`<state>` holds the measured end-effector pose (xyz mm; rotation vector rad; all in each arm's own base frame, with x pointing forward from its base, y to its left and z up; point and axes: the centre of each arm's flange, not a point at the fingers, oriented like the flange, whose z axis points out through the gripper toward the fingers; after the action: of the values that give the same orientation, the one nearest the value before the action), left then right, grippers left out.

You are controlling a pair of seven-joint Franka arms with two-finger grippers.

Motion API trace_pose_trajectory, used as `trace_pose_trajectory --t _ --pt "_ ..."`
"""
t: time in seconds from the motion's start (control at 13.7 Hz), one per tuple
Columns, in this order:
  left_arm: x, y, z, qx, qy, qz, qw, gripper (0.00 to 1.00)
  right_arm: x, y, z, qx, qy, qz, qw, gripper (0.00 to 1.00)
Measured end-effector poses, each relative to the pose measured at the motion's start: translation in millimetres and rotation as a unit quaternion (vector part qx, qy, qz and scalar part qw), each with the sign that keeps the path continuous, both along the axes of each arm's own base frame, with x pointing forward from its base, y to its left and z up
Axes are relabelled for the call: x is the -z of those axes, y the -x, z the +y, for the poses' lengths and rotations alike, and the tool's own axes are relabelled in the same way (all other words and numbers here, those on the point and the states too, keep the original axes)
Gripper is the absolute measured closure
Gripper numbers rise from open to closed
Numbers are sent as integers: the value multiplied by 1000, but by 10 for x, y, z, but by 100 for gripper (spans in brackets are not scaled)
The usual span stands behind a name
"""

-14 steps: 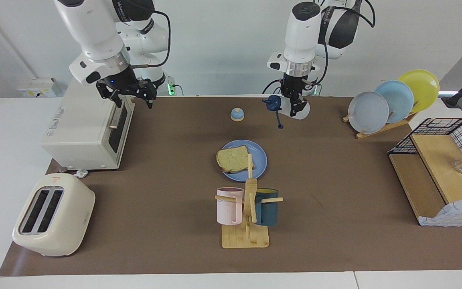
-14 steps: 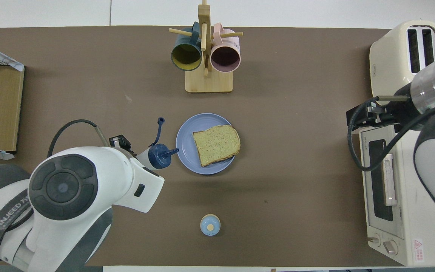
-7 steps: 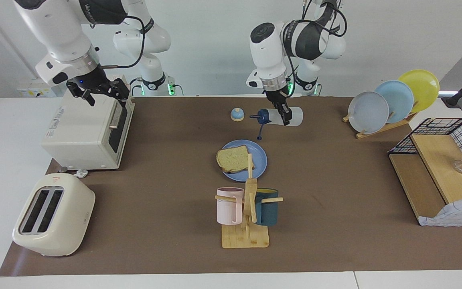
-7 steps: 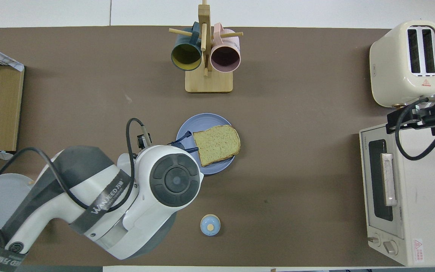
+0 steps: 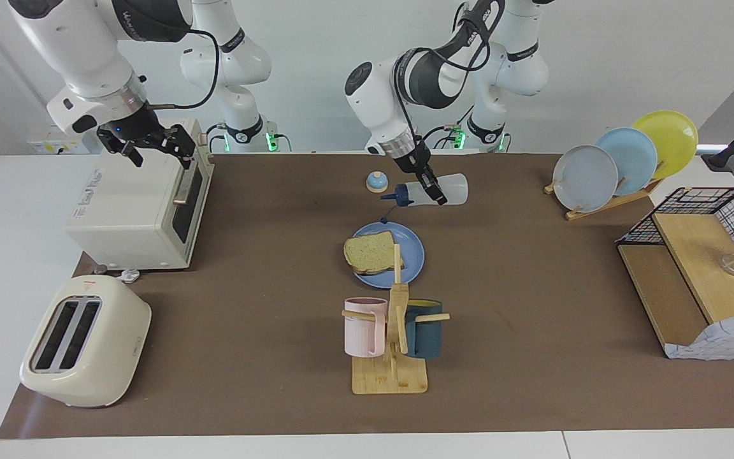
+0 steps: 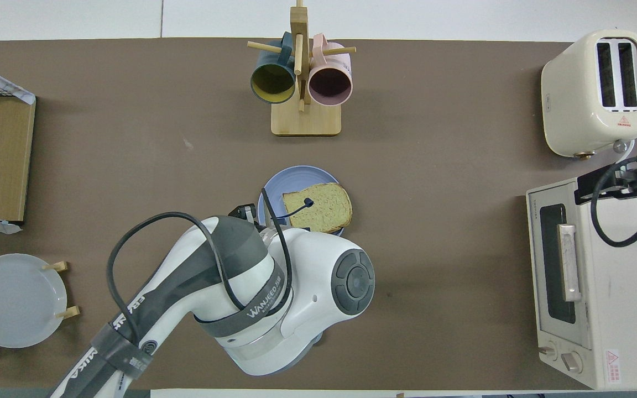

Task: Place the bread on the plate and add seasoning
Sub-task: 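Carry the open bottle over the toast with the left gripper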

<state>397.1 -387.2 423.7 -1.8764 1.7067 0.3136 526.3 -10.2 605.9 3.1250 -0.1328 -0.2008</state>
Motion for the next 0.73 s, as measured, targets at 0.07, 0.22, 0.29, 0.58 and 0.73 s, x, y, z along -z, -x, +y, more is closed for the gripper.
trace_pose_trajectory --t 0.07,0.22,0.29,0.58,0.73 --pt "70 28 -48 7 -12 -2 1000 55 7 -5 -24 2 0 -1 1000 0" --pt "225 87 -168 22 -42 -11 999 55 29 -8 -80 8 0 0 1000 0" --pt "288 109 -250 31 -59 -16 998 55 45 -15 -93 9 0 2 1000 0" --pt "412 123 -473 66 -116 -51 990 55 130 -90 -164 14 5 4 1000 0" --pt "484 136 -501 78 -140 -60 985 55 123 -89 -273 21 5 4 1000 0"
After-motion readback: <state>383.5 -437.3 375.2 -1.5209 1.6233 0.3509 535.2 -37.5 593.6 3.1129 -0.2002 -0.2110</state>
